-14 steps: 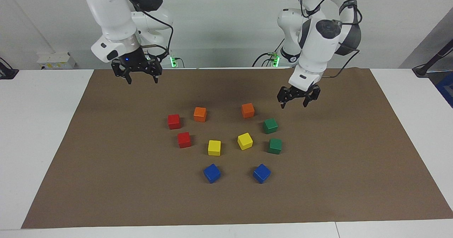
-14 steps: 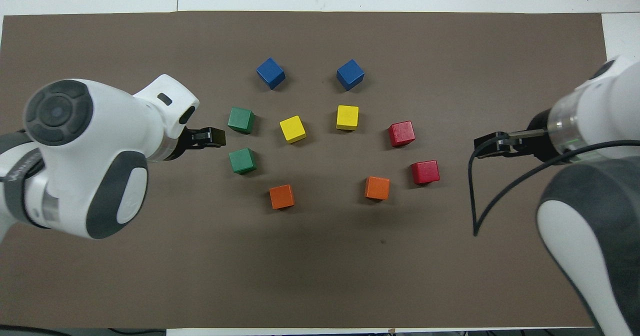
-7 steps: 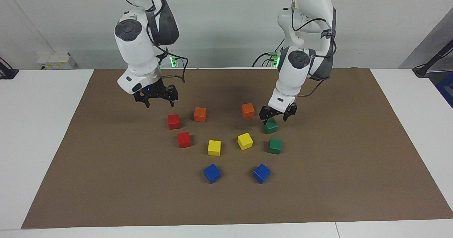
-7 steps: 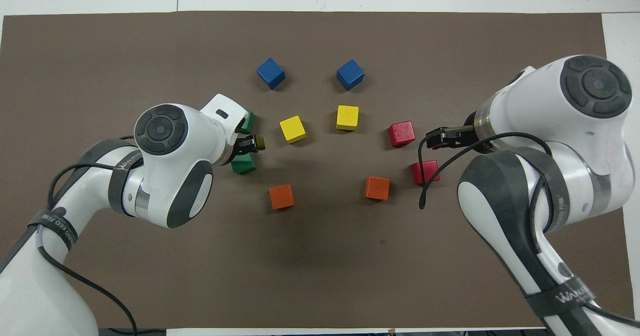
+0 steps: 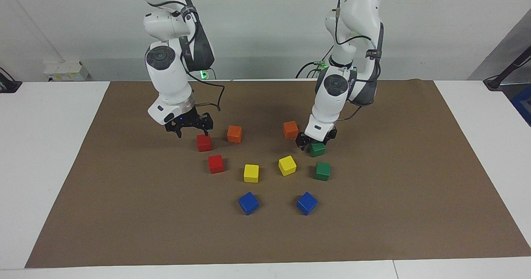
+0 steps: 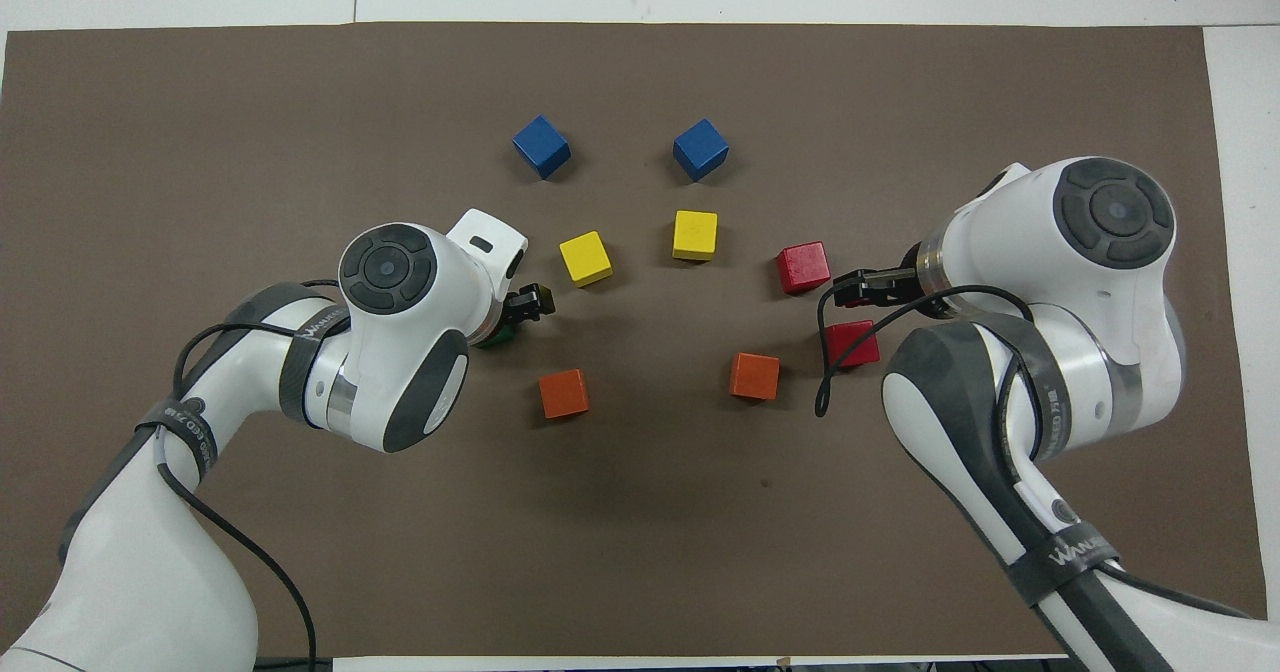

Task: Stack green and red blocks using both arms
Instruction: 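Close the left gripper on green while the right gripper grasps red, then carry green outward with the left gripper while the right gripper carries red, then set green down with the left gripper while the right gripper sets red down, then reach the left gripper to green while the right gripper reaches red, then grasp and lift green with the left gripper while the right gripper lifts red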

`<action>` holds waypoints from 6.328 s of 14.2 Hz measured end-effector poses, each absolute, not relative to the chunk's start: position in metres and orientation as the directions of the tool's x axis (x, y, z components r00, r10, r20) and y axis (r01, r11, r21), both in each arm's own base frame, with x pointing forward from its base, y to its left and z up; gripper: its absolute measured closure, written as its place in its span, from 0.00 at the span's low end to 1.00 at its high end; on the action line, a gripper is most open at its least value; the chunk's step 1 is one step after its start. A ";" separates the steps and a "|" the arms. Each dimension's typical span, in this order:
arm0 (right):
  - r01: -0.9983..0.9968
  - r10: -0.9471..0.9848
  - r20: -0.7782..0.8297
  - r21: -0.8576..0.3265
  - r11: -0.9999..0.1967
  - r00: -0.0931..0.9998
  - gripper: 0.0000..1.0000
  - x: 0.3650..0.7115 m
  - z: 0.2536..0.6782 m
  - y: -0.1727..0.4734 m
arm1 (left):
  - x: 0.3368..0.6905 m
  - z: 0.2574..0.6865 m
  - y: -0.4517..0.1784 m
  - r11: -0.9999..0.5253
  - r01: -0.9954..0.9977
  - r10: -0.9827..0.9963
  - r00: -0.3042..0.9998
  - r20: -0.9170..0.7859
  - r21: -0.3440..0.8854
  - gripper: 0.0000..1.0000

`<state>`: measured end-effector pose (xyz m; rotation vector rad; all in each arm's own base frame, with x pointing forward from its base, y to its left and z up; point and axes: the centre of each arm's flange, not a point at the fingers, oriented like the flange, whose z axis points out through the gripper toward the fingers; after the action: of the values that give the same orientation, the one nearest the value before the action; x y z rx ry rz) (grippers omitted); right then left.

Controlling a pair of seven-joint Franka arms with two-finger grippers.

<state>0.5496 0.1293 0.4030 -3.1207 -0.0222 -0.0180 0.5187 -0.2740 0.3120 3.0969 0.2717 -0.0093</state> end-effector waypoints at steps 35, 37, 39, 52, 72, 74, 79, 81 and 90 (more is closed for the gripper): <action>-0.029 -0.028 0.074 0.007 -1.000 0.997 0.44 0.600 0.354 -0.029 | 0.543 0.341 0.115 -1.000 0.021 0.022 0.999 0.041 0.013 0.45; -0.029 -0.029 0.081 0.006 -1.000 0.996 0.44 0.603 0.342 -0.038 | 0.544 0.325 0.115 -1.000 0.002 0.002 0.999 0.033 0.015 0.45; -0.031 -0.031 0.074 0.006 -0.999 0.997 0.44 0.603 0.334 -0.041 | 0.546 0.313 0.115 -1.000 -0.009 -0.009 1.000 0.027 0.016 0.45; -0.031 -0.030 0.011 0.006 -1.000 0.999 0.00 0.606 0.363 -0.041 | 0.553 0.309 0.117 -0.997 -0.073 -0.072 0.997 0.012 0.020 0.23; -0.041 -0.043 0.078 -0.025 -0.999 0.996 0.00 0.612 0.411 0.214 | 0.648 0.404 -0.167 -0.958 -0.273 -0.266 0.960 0.083 0.087 0.00; 0.019 0.017 0.086 -0.018 -1.000 0.996 0.00 0.611 0.401 0.207 | 0.650 0.380 -0.194 -0.949 -0.304 -0.297 0.952 0.076 0.089 0.00; 0.128 0.127 0.077 -0.005 -0.992 0.989 0.00 0.607 0.382 0.198 | 0.644 0.351 -0.232 -0.931 -0.353 -0.349 0.935 0.060 0.091 0.00; 0.137 0.136 0.083 -0.006 -0.991 0.987 0.00 0.605 0.375 0.199 | 0.644 0.347 -0.236 -0.928 -0.361 -0.357 0.932 0.058 0.091 0.00; 0.136 0.135 0.077 -0.011 -0.991 0.988 0.00 0.607 0.336 0.199 | 0.626 0.316 -0.266 -0.903 -0.424 -0.422 0.906 0.037 0.073 0.00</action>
<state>0.6071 0.1989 0.3358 -3.1164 -0.2123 -0.1190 0.6260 -0.2664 0.3158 2.9886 -0.6641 0.0314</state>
